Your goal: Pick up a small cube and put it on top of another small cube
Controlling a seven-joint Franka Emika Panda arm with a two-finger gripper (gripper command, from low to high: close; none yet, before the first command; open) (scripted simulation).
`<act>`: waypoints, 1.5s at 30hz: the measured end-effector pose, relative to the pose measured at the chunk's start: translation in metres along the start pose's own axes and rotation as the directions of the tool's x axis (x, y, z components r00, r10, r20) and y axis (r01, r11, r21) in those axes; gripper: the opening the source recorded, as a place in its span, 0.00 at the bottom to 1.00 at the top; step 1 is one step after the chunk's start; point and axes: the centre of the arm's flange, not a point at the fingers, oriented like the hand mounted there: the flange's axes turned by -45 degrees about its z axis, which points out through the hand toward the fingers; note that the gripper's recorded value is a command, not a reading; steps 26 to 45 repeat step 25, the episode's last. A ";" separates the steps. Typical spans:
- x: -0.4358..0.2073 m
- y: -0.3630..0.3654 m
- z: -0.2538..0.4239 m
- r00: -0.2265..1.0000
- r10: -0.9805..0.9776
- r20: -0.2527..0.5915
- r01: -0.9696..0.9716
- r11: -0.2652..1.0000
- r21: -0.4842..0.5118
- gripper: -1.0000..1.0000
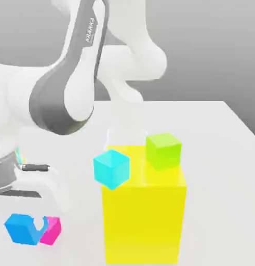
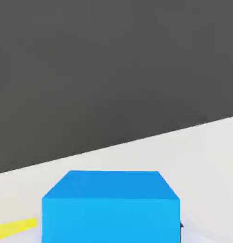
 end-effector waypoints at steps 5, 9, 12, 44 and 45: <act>-0.034 -0.139 -0.055 0.984 -0.163 0.070 0.162 0.987 0.020 0.00; -0.077 -0.174 -0.085 0.985 -0.162 0.065 0.164 0.986 -0.016 0.00; -0.111 -0.190 -0.100 0.989 -0.144 0.043 0.146 0.987 -0.065 0.00; -0.171 -0.192 -0.046 0.996 -0.078 -0.049 0.067 0.977 -0.201 1.00; -0.171 -0.192 -0.046 0.996 -0.078 -0.049 0.067 0.977 -0.201 1.00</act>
